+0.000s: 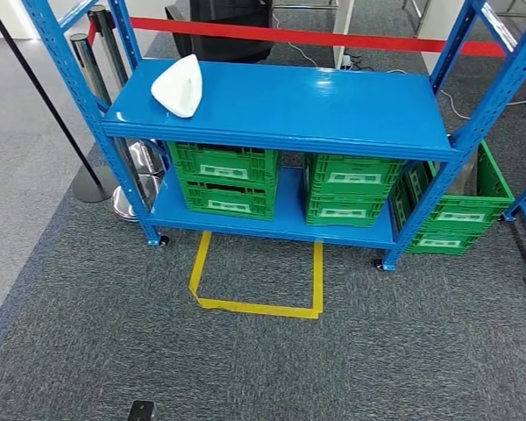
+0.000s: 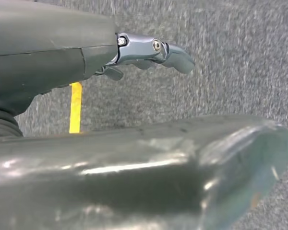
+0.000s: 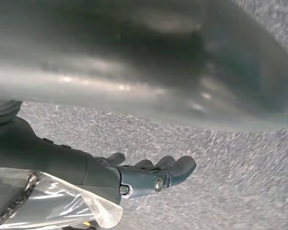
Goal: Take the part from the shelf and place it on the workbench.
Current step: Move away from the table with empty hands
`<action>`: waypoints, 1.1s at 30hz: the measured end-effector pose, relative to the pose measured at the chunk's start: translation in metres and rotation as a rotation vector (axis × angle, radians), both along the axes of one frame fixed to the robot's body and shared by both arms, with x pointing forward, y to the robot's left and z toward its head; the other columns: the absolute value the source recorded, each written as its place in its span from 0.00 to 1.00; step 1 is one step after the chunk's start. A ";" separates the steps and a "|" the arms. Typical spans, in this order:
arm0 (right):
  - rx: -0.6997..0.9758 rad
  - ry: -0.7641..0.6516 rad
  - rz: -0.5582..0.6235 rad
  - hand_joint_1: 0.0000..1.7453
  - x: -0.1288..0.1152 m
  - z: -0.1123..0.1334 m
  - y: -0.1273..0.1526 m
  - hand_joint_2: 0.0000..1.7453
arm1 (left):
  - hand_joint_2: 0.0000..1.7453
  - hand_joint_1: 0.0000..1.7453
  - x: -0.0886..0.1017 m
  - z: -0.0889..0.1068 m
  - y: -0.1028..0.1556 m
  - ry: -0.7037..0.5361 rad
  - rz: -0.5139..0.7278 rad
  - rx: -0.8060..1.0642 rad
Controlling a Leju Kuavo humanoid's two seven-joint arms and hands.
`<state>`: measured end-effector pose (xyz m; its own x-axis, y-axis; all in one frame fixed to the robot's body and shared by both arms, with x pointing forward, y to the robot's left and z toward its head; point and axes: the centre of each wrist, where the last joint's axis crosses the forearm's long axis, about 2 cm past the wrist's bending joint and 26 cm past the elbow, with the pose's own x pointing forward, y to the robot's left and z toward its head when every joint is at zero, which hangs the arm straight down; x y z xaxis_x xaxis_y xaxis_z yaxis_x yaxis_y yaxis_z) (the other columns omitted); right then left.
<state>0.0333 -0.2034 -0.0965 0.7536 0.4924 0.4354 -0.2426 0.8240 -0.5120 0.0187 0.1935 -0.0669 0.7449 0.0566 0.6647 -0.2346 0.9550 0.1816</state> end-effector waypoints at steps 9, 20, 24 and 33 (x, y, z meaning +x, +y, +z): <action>-0.011 0.001 0.006 0.00 -0.005 0.000 -0.003 0.00 | 0.00 0.00 -0.002 0.000 -0.001 0.003 0.022 -0.020; -0.012 -0.004 0.006 0.00 -0.003 0.000 -0.002 0.00 | 0.00 0.00 0.000 0.000 0.001 0.001 0.031 -0.022; -0.008 -0.009 0.006 0.00 -0.001 0.001 0.000 0.00 | 0.00 0.00 0.000 0.000 0.001 0.000 0.034 -0.024; -0.010 -0.010 0.005 0.00 -0.001 0.001 0.000 0.00 | 0.00 0.00 0.000 0.000 0.000 0.002 0.034 -0.019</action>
